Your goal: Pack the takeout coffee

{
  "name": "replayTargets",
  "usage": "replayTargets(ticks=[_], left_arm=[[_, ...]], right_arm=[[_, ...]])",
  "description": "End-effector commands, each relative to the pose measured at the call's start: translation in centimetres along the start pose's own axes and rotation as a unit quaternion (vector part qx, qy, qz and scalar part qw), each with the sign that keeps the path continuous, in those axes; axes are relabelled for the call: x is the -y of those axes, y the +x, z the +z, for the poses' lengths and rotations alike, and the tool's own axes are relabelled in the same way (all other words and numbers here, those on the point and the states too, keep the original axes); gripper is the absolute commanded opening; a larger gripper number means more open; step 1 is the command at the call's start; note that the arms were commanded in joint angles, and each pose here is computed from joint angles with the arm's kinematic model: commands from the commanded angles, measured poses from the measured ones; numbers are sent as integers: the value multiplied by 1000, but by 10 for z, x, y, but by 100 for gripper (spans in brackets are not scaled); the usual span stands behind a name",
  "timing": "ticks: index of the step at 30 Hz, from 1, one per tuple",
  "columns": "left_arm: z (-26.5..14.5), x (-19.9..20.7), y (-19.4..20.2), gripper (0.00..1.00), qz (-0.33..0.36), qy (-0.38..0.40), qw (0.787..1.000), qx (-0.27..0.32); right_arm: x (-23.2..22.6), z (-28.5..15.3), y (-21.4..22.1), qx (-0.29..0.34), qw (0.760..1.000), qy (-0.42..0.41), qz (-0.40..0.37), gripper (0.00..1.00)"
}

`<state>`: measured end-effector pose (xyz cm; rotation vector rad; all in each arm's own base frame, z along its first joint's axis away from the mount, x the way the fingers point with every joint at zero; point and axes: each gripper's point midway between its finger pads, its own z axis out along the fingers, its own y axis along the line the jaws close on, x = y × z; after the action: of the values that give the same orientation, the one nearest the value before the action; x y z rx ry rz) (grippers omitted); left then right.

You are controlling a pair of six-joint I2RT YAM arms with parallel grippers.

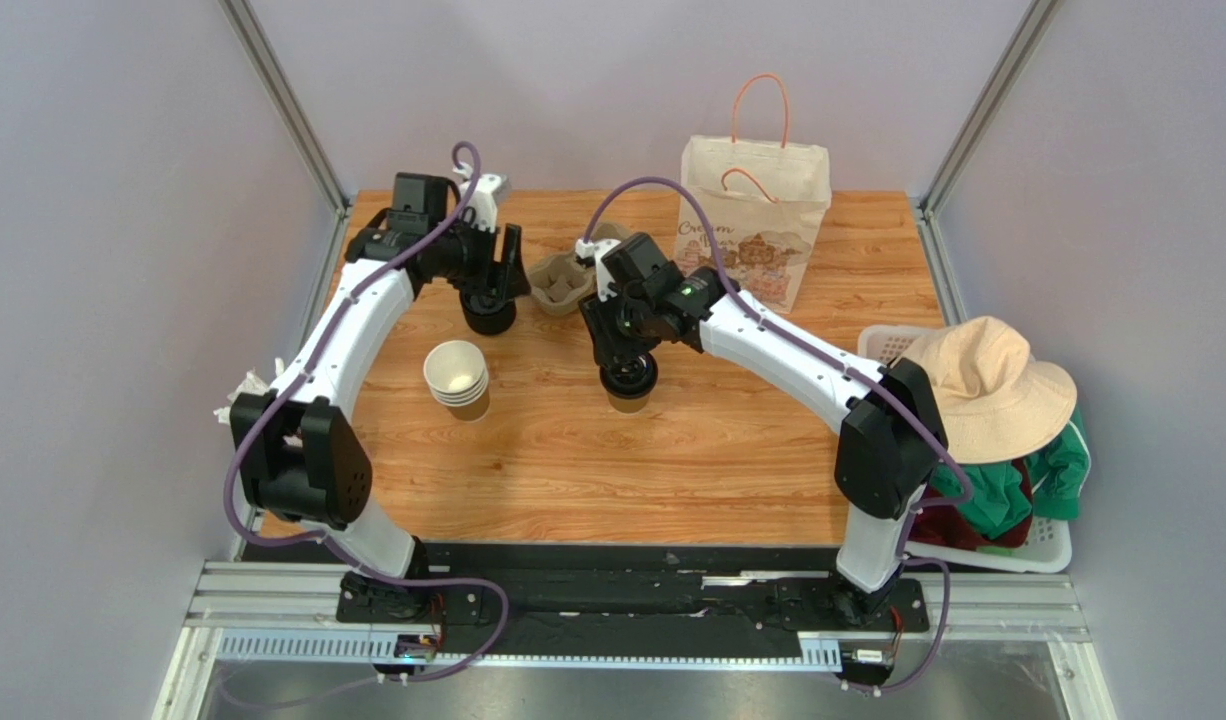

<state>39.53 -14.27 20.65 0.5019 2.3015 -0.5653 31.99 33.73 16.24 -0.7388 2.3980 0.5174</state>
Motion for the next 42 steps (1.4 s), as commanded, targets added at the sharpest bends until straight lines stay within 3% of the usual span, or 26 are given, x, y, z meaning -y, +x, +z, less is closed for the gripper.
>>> replayTargets(ticks=[1,8,42], left_arm=[[-34,-2,-32,73,20,-23,998,59],[-56,-1,-44,74,36,-44,994,97],[-49,0,-36,74,30,-36,995,92]], right_arm=[[-4,-12,-12,20,999,43,-2,42],[0,-7,0,13,997,77,-8,37],[-2,21,22,-21,996,90,-5,29]])
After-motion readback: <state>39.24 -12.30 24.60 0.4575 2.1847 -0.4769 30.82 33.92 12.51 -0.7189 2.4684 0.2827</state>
